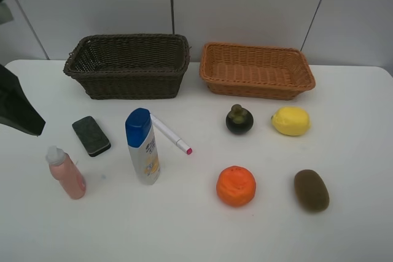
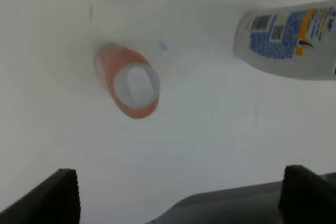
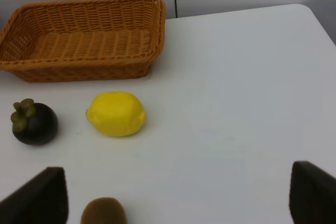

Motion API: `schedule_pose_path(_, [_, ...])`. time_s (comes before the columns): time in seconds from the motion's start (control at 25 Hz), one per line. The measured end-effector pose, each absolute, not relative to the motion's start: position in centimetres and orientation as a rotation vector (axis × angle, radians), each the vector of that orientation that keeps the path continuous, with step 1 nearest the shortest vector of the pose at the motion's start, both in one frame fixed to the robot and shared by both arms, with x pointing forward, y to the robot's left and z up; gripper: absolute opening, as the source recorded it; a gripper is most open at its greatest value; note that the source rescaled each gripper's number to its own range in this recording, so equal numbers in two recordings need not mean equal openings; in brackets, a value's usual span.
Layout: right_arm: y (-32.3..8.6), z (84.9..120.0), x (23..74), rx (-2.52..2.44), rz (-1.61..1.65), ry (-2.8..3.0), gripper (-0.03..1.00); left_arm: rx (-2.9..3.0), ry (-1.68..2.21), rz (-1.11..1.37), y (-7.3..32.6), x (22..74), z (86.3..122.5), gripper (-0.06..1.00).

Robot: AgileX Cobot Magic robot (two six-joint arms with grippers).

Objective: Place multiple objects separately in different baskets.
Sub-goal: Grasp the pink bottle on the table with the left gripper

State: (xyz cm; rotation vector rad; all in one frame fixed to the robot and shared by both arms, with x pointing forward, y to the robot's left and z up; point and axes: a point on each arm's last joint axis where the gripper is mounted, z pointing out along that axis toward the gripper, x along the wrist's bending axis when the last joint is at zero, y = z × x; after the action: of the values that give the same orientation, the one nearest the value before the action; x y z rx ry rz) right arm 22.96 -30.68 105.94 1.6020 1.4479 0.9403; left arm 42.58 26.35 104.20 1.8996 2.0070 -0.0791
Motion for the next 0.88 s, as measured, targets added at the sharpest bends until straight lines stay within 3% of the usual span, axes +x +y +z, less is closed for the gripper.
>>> schedule_pose_path(0.36, [-30.7, 105.9, 23.0, 1.602, 0.941, 1.448, 1.0, 1.931, 2.226, -0.368, 24.8, 46.2, 99.2, 1.0])
schedule_pose_path(0.88, [-30.7, 105.9, 23.0, 1.602, 0.941, 1.448, 1.0, 1.917, 2.437, -0.248, 24.2, 46.9, 97.2, 1.0])
